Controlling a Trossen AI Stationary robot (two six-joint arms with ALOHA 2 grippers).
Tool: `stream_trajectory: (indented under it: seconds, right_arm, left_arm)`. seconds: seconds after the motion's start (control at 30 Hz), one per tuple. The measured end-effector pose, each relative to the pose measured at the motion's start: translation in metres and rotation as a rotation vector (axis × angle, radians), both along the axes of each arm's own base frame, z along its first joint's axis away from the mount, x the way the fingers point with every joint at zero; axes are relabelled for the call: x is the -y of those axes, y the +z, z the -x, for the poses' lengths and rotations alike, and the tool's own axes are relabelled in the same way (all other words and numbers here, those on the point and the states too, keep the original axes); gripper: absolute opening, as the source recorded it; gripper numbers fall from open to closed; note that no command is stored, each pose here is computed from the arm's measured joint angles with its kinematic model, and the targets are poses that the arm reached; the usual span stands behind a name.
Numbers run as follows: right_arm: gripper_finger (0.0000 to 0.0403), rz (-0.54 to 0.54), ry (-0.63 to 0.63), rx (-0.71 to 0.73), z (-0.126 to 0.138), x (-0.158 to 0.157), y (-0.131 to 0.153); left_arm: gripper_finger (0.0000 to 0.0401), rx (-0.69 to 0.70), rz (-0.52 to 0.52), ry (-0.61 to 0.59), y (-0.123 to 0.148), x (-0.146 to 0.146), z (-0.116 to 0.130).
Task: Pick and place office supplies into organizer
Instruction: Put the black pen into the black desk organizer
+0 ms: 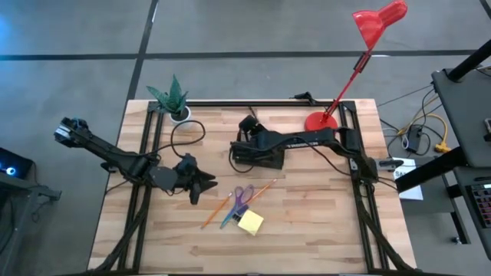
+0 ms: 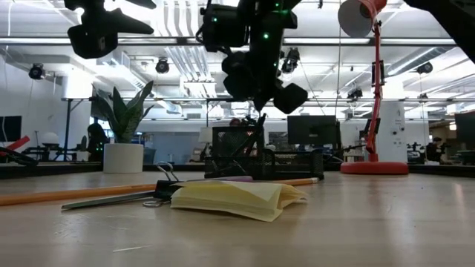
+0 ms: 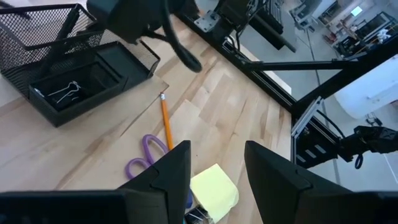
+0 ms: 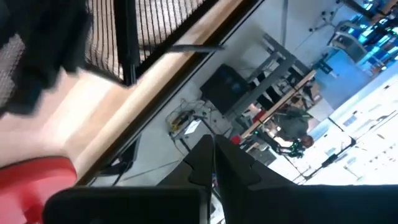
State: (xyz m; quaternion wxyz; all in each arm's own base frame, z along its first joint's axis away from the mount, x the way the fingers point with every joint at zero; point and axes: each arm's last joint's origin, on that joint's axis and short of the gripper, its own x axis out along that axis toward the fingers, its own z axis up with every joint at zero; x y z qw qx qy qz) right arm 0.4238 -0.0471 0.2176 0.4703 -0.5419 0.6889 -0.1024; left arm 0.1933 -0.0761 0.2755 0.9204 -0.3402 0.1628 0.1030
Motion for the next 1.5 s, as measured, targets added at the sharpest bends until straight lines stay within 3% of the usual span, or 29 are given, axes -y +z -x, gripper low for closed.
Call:
stream_trajectory:
  seconds: [0.27,0.43,0.53,0.6,0.73,0.8,0.97,1.03,1.1,1.27,1.5]
  right_arm:
    - [0.0007,-0.007,0.029,0.020,-0.002,-0.021,0.007]
    - [0.0008,-0.075,-0.074,0.272,-0.001,-0.029,0.041]
    - [0.0008,-0.197,-0.235,0.520,0.005,-0.027,0.077]
    - [0.0008,-0.339,-0.368,0.667,0.009,-0.019,0.098]
    - [0.0008,-0.695,-0.590,0.856,0.018,0.025,0.132]
    - [0.0009,-0.803,-0.661,0.906,0.024,0.055,0.140]
    - [0.0033,-0.794,-0.719,0.873,0.038,0.119,0.130]
    - [0.0055,-0.840,-0.722,0.829,0.040,0.136,0.119]
    - [0.0082,-0.896,-0.686,0.762,0.038,0.147,0.106]
    - [0.0149,-0.908,-0.537,0.597,0.023,0.170,0.065]
    - [0.0178,-0.896,-0.641,0.623,0.025,0.238,0.011]
  left_arm:
    - [0.0136,0.000,-0.028,0.008,0.000,-0.001,0.000]
    - [0.0136,0.006,-0.040,0.038,0.000,-0.001,0.000]
    - [0.0136,0.006,-0.041,0.039,0.000,-0.002,0.000]
    - [0.0136,0.007,-0.038,0.039,0.000,-0.001,0.000]
    - [0.0136,0.031,-0.030,0.048,0.003,-0.002,-0.001]
    - [0.0136,0.051,-0.027,0.065,0.004,-0.002,-0.001]
    - [0.0136,0.066,-0.021,0.074,0.006,-0.003,-0.002]
    - [0.0136,0.066,-0.021,0.075,0.006,-0.003,-0.002]
    - [0.0136,0.068,-0.019,0.077,0.006,-0.003,-0.002]
    - [0.0136,0.067,-0.020,0.103,0.006,-0.008,-0.004]
    - [0.0136,0.043,-0.029,0.225,0.005,-0.039,-0.011]
